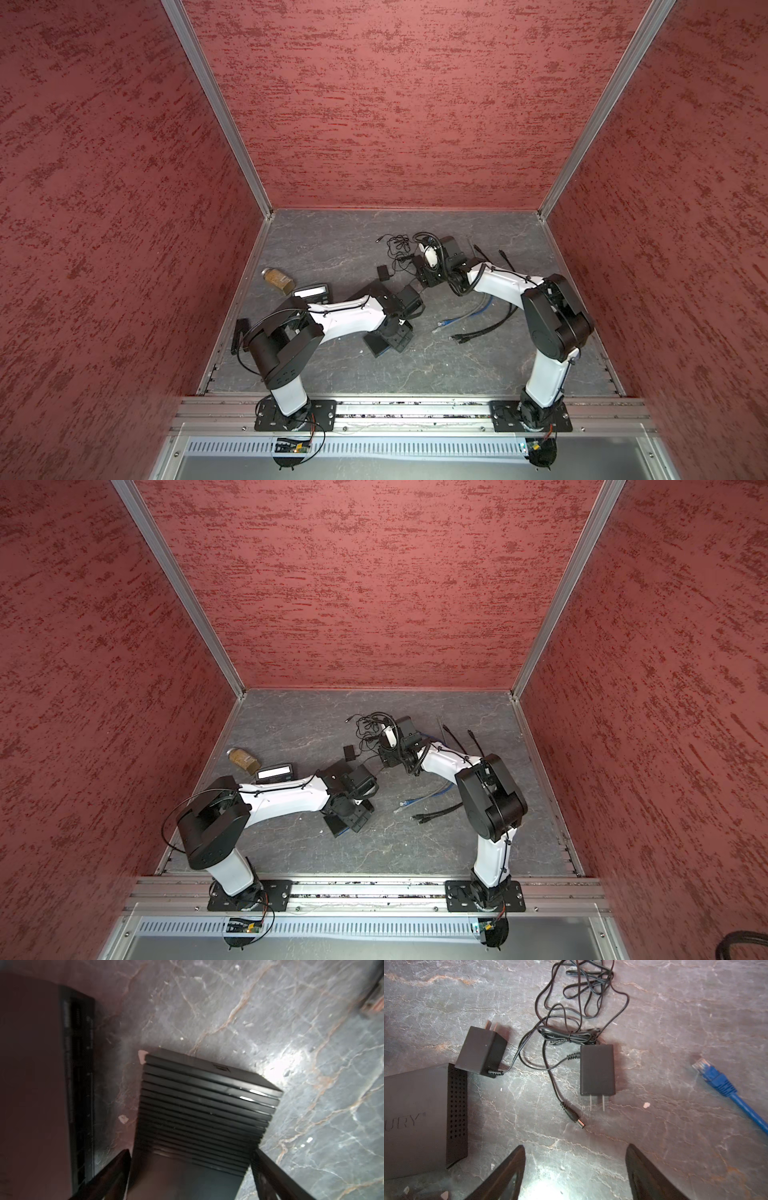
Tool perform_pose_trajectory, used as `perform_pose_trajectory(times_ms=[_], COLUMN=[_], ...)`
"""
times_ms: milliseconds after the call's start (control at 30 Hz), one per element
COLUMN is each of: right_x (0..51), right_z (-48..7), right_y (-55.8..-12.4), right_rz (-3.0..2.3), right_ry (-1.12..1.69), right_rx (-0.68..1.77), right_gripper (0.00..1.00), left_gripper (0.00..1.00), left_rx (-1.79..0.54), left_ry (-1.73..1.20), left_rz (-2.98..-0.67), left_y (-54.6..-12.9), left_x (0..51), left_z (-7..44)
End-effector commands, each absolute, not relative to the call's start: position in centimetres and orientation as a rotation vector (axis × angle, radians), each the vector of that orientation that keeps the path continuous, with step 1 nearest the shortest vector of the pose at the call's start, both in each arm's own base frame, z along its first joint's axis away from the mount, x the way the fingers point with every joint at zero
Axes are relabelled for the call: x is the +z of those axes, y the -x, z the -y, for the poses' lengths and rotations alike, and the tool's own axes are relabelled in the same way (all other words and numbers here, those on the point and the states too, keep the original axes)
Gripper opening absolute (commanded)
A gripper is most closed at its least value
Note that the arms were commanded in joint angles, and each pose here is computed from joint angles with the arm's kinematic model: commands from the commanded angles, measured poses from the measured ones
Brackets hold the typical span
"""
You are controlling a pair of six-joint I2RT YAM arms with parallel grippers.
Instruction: Insert the plug into the switch port
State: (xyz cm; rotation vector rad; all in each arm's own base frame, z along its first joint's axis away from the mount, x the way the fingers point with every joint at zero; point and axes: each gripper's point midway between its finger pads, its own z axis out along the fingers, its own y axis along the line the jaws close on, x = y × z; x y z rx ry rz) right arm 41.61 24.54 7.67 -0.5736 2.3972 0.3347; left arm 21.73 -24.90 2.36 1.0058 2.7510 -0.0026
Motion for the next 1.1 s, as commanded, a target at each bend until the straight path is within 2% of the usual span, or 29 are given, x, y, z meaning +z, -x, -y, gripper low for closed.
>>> perform_pose_trajectory(times_ms=[0, 200, 333, 433, 867, 1067], right_x=[8.9, 9.1, 9.1, 9.0, 8.7, 9.4], right_z=[-25.0, -24.9, -24.9, -25.0, -24.8, -25.4], right_y=[-42.7, -42.9, -43.0, -43.1, -44.0, -44.3], right_rz=[-2.359, -2.352, -2.349, -2.356, -2.371, -2.358], right_ry=[0.576, 0.578, 0.578, 0.572, 0.542, 0.586], right_rx=[0.325, 0.308, 0.306, 0.311, 0.284, 0.303], right_gripper=[0.77, 0.77, 0.77, 0.80, 0.83, 0.82], left_gripper=[0.87, 0.74, 0.61, 0.57, 0.47, 0.47], left_rx=[-0.014, -0.026, -0.021, -0.035, -0.288, -0.406], left_ry=[-1.040, -1.062, -1.043, -1.016, -0.745, -0.517], left_rz=[-2.755, -2.768, -2.769, -2.749, -2.550, -2.460], left_y=[-21.6, -21.2, -21.2, -21.4, -23.1, -24.5], left_x=[2.2, 1.8, 1.8, 2.1, 6.7, 10.6], left_z=[25.5, 25.8, 25.7, 25.8, 26.1, 23.1])
